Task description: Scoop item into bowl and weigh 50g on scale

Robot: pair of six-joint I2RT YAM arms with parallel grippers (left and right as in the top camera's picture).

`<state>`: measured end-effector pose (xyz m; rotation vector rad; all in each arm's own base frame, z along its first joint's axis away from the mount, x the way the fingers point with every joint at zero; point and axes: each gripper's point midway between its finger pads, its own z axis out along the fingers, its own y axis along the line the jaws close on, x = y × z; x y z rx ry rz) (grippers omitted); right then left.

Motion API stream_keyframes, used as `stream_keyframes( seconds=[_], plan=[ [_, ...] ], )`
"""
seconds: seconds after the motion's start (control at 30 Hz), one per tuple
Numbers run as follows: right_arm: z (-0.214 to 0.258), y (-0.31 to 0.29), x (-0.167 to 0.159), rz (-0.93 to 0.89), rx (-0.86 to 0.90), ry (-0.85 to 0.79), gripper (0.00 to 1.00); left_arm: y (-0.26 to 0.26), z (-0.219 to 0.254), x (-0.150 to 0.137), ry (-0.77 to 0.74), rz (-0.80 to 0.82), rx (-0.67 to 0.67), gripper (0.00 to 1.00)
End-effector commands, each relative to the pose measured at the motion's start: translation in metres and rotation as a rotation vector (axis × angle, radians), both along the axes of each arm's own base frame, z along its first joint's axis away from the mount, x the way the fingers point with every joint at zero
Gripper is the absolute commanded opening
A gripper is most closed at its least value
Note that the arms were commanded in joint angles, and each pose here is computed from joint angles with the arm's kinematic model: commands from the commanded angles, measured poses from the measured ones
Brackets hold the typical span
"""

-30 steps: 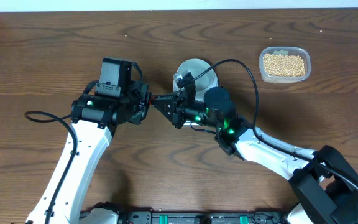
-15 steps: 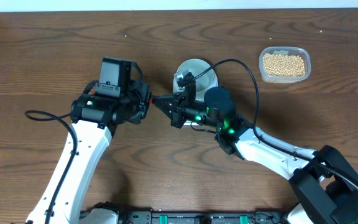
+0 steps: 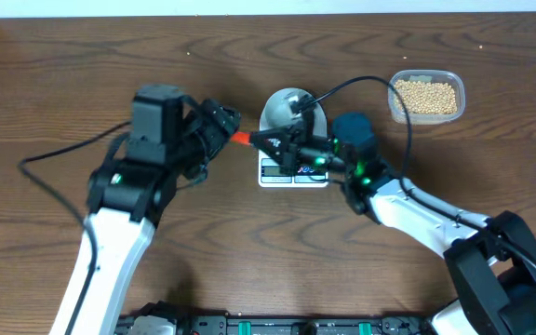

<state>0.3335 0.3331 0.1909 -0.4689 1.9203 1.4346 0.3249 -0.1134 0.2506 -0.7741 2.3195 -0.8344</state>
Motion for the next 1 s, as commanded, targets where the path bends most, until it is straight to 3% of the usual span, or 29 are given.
stream_keyframes(
  seconds=[0.0, 0.23, 0.47, 0.67, 0.97],
  plan=[
    [0.029, -0.014, 0.003, 0.002, 0.021, -0.051, 0.01, 0.006, 0.035, -0.009, -0.195, -0.136, 0.162, 0.84],
    [0.045, -0.065, 0.010, -0.151, -0.127, -0.118, 0.01, 0.032, 0.042, -0.029, -0.239, -0.131, 0.340, 0.84],
    [0.053, -0.137, 0.012, -0.392, -0.358, -0.176, 0.01, 0.032, 0.022, -0.032, -0.173, -0.194, 0.398, 0.84],
    [0.062, -0.211, 0.011, -0.581, -0.550, -0.149, 0.01, 0.014, 0.011, -0.024, -0.165, -0.251, 0.424, 0.84],
    [0.106, -0.293, 0.013, -0.763, -0.776, -0.139, 0.01, -0.025, -0.007, -0.020, -0.178, -0.366, 0.563, 0.84]
  ],
)
